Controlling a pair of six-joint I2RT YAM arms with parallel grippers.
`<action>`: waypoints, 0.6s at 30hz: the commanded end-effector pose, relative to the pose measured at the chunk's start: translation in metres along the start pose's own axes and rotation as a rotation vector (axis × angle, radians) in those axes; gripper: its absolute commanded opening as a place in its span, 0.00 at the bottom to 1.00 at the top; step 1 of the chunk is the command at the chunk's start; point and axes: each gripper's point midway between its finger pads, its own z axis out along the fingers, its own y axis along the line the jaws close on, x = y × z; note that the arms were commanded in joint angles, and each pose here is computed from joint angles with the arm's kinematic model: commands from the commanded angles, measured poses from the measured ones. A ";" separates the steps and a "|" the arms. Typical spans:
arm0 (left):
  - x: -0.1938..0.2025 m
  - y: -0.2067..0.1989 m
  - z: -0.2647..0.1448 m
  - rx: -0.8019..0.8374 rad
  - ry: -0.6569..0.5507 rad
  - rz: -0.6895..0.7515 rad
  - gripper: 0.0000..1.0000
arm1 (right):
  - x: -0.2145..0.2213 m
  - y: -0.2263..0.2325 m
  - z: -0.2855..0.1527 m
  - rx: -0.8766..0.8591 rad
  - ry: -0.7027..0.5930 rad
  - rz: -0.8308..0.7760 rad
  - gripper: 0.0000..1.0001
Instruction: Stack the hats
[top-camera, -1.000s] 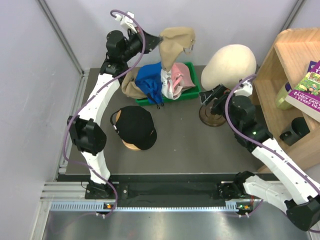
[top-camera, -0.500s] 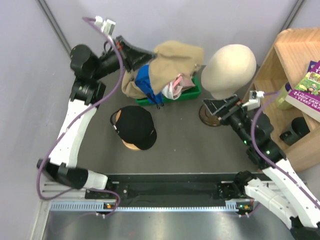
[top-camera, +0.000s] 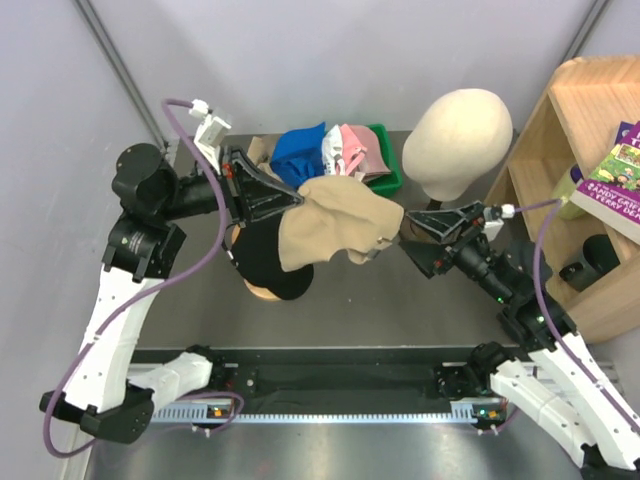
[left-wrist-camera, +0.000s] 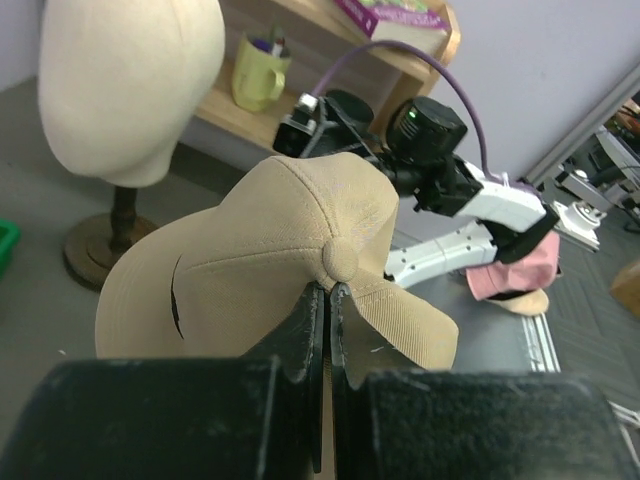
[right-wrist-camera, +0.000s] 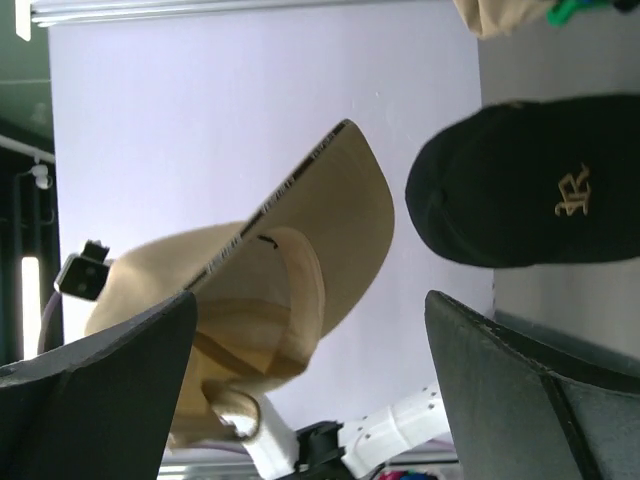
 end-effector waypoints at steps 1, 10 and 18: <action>0.016 -0.007 0.006 0.027 0.062 0.016 0.00 | 0.017 0.009 0.011 -0.007 0.109 0.130 0.95; 0.034 -0.011 0.033 0.077 0.123 0.013 0.00 | 0.019 -0.003 0.028 -0.018 0.122 0.259 0.95; 0.043 -0.014 0.041 0.115 0.153 0.028 0.00 | 0.029 -0.017 0.038 -0.007 0.159 0.287 0.73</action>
